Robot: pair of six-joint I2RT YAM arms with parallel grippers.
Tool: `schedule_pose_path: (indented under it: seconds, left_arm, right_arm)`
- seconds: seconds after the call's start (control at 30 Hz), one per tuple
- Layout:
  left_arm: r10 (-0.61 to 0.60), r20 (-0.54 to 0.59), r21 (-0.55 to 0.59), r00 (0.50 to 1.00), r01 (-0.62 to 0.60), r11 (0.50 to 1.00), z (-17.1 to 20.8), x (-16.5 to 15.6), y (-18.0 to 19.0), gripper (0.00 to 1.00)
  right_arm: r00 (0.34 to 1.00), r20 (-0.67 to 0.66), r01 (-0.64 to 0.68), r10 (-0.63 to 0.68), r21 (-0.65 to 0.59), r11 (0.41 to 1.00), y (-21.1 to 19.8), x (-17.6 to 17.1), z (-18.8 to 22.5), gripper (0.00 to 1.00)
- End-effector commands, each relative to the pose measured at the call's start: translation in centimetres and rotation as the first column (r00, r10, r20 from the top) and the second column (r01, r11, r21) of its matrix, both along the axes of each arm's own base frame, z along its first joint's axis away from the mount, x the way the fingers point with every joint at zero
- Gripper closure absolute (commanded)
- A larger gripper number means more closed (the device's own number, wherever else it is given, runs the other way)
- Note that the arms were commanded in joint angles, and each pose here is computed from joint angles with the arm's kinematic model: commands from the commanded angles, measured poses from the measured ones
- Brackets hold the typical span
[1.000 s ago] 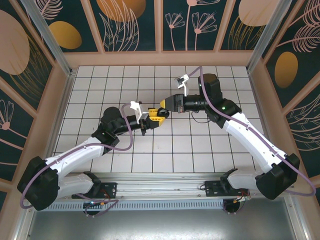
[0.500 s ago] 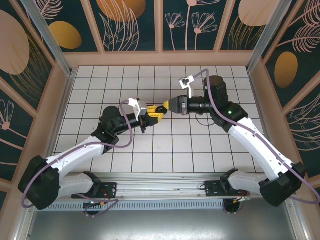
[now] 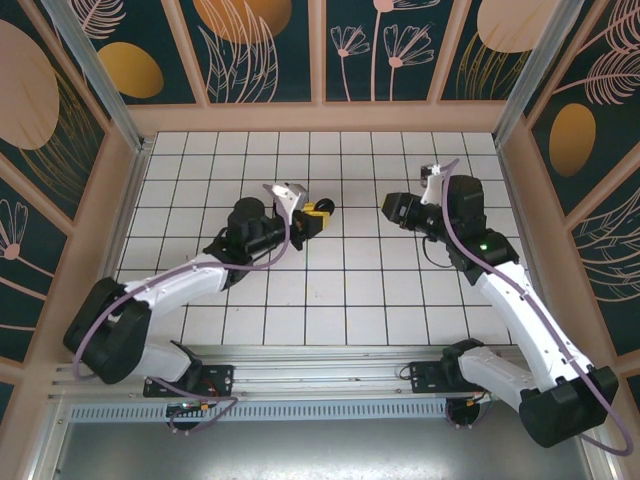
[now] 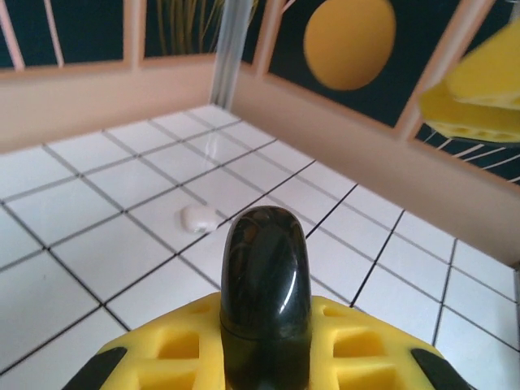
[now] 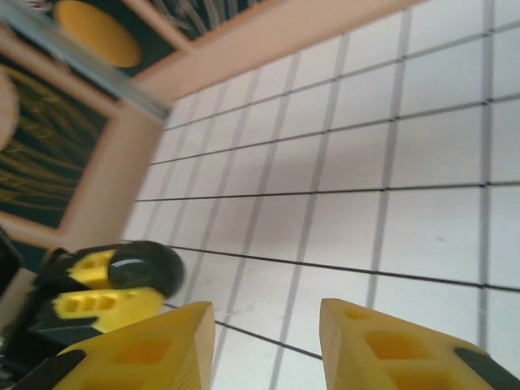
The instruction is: Insert the wireless bluetooth earbuds into the charging case
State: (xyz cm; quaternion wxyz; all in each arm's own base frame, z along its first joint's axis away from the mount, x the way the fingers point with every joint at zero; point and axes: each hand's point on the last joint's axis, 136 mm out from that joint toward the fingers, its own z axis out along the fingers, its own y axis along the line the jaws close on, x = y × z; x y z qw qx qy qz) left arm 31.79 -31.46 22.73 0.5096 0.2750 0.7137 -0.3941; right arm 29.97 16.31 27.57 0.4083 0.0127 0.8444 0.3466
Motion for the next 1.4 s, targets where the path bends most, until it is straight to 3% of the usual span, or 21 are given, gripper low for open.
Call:
schedule_pose_path:
  seconds: [0.0, 0.17, 0.2, 0.5, 0.77, 0.93, 1.27, 1.37]
  left_arm:
    - [0.047, -0.107, 0.034, 0.993, -0.043, 0.998, -2.3, 2.1, -0.6, 0.99]
    - [0.052, -0.244, 0.077, 0.968, -0.034, 0.996, -6.5, 4.3, -2.6, 0.99]
    - [0.068, -0.291, 0.106, 0.954, -0.039, 0.994, -8.8, 4.7, -2.8, 0.99]
    - [0.121, -0.461, 0.172, 0.879, -0.045, 0.984, -15.5, 7.8, -5.1, 0.94]
    - [0.171, -0.454, 0.235, 0.875, -0.068, 0.97, -17.0, 8.9, -5.0, 0.86]
    - [0.197, -0.441, 0.277, 0.876, -0.075, 0.958, -17.4, 9.2, -4.6, 0.73]
    - [0.225, -0.328, 0.339, 0.918, -0.108, 0.934, -14.0, 10.0, -3.5, 0.57]
    - [0.241, -0.273, 0.362, 0.931, -0.133, 0.923, -12.3, 10.3, -2.6, 0.52]
  right_arm:
    - [0.994, -0.031, 0.108, -0.109, -0.042, 0.993, -2.7, 0.7, -2.6, 0.58]
    - [0.985, -0.085, 0.147, -0.149, -0.028, 0.989, -4.7, 1.3, -5.6, 0.55]
    - [0.983, -0.092, 0.155, -0.157, -0.031, 0.987, -5.0, 1.5, -6.2, 0.54]
    - [0.943, -0.187, 0.263, -0.274, -0.084, 0.961, -8.9, 2.8, -12.4, 0.46]
    - [0.923, -0.195, 0.318, -0.332, -0.102, 0.943, -10.8, 4.5, -13.9, 0.38]
    - [0.918, -0.18, 0.332, -0.354, -0.143, 0.932, -11.7, 5.0, -13.9, 0.29]
    - [0.892, -0.048, 0.432, -0.449, -0.202, 0.879, -14.6, 5.6, -10.4, 0.23]
    - [0.862, 0.018, 0.496, -0.506, -0.231, 0.837, -16.1, 5.6, -9.4, 0.21]
